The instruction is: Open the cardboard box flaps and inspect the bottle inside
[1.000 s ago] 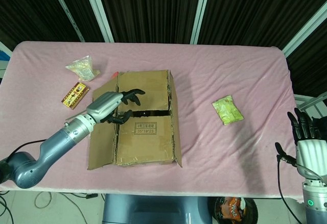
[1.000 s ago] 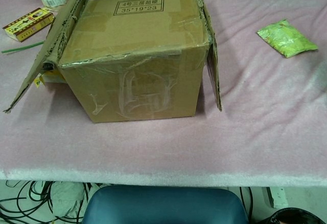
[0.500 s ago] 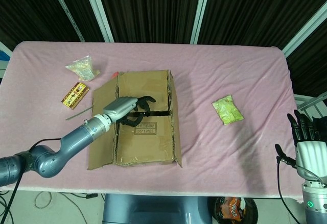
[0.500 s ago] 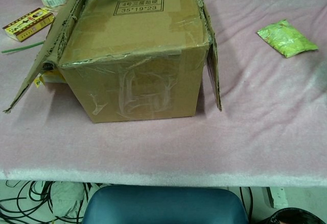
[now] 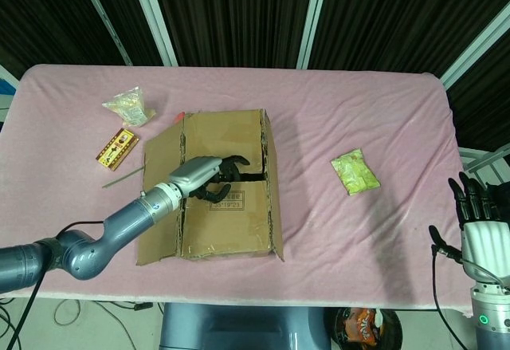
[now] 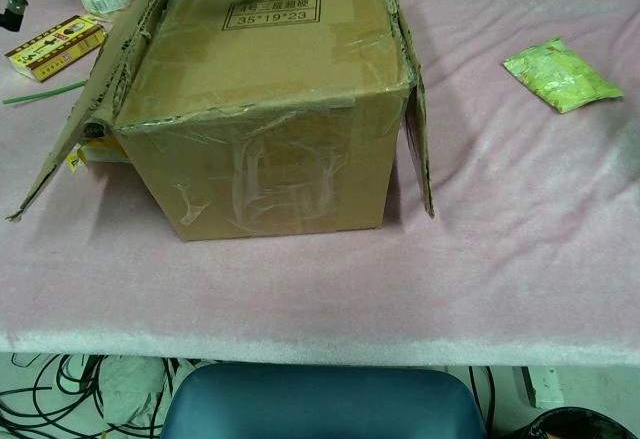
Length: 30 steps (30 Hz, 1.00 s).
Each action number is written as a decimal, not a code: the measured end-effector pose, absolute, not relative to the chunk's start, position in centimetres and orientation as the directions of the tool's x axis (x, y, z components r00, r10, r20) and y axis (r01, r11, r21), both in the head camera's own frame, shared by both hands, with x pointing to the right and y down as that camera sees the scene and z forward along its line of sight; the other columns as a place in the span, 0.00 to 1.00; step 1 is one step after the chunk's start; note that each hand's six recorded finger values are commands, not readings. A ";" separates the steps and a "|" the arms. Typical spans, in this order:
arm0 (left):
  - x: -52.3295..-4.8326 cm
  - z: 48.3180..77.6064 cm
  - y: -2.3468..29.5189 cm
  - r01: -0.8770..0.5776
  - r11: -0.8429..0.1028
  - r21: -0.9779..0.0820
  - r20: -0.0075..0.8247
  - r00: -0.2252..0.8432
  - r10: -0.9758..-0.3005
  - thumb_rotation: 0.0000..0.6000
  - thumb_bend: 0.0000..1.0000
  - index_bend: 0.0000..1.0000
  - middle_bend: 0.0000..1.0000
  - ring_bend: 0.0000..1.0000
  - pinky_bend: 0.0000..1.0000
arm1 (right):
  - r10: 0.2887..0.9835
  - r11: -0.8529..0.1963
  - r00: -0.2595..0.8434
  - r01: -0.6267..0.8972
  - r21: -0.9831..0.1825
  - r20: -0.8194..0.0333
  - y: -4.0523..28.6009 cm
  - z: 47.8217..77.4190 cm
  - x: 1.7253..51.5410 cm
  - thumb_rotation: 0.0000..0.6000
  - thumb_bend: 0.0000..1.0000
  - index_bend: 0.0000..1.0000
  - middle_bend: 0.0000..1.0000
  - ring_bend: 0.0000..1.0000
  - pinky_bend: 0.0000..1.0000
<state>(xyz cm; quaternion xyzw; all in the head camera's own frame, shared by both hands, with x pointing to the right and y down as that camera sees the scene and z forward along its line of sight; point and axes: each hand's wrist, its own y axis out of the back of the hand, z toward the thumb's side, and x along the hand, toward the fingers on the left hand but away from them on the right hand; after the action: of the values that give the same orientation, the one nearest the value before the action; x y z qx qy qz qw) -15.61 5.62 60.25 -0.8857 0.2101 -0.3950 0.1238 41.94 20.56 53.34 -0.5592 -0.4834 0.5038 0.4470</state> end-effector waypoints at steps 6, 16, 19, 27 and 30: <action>-16.2 59.6 5.6 -0.324 -0.879 -0.350 0.648 0.594 -0.477 1.00 0.58 0.16 0.34 0.34 0.43 | 0.991 -0.133 0.025 0.088 -0.987 -0.131 20.4 53.3 41.9 1.00 0.33 0.00 0.00 0.06 0.23; -16.8 58.1 5.0 -0.442 -0.859 -0.257 0.638 0.590 -0.495 1.00 0.58 0.16 0.34 0.34 0.43 | 0.991 -0.136 0.027 0.086 -0.987 -0.134 20.4 53.4 41.7 1.00 0.33 0.00 0.00 0.06 0.23; -16.7 57.3 4.8 -0.491 -0.846 -0.208 0.629 0.596 -0.500 1.00 0.58 0.17 0.34 0.34 0.43 | 0.991 -0.136 0.026 0.086 -0.987 -0.134 20.3 53.3 41.7 1.00 0.33 0.00 0.00 0.06 0.23; -16.3 54.9 4.2 -0.602 -0.796 -0.063 0.592 0.620 -0.515 1.00 0.59 0.17 0.34 0.34 0.44 | 0.991 -0.137 0.023 0.085 -0.987 -0.135 20.3 53.3 41.8 1.00 0.33 0.00 0.00 0.06 0.23; -16.1 54.3 4.5 -0.620 -0.785 0.000 0.591 0.633 -0.500 1.00 0.59 0.17 0.34 0.34 0.44 | 0.990 -0.139 0.025 0.086 -0.987 -0.137 20.3 53.4 41.7 1.00 0.33 0.00 0.00 0.06 0.23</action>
<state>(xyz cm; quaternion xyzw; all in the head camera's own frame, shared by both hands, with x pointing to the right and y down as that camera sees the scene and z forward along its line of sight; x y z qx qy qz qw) -16.09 4.54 54.27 -0.8979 0.3116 -0.2938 -0.1021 41.74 20.27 53.38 -0.5594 -0.4807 0.5065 0.4465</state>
